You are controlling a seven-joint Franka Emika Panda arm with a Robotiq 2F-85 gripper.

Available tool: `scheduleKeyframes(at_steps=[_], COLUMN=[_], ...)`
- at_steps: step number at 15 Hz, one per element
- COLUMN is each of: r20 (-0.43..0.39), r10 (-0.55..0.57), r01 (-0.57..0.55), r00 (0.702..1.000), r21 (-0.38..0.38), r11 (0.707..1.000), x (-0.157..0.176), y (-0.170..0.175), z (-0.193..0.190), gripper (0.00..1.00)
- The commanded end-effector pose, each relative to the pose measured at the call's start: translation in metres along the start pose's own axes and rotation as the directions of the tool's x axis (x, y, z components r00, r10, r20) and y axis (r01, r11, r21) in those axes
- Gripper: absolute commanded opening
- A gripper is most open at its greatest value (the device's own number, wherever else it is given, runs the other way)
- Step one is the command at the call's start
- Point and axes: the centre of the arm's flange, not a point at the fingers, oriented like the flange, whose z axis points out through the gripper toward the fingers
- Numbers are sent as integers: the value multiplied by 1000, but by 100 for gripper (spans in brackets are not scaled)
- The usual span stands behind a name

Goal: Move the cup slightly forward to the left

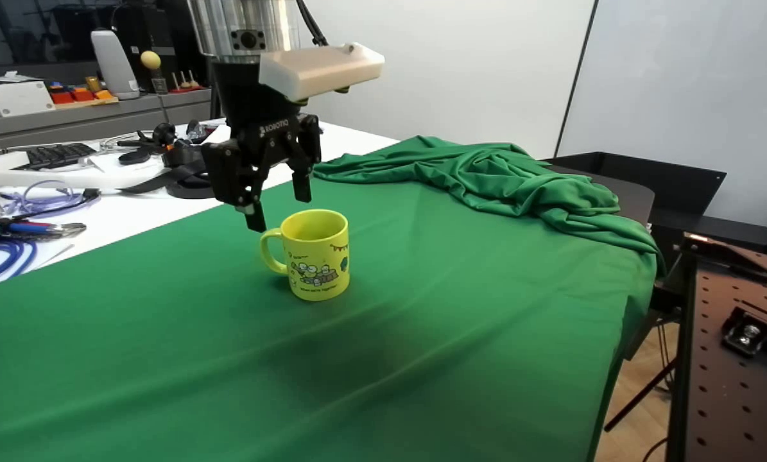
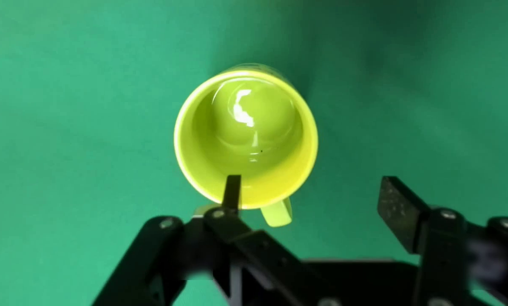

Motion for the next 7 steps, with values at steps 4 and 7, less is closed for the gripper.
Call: scheduleKeyframes(at_steps=[4, 7], r20=[-6, 8], r10=[27, 42], r01=[-27, -41], r00=[1000, 999], r21=[-35, -38], r11=[999, 998], x=[-18, -24], y=[-5, -3], z=[-56, -67], gripper=[100, 100])
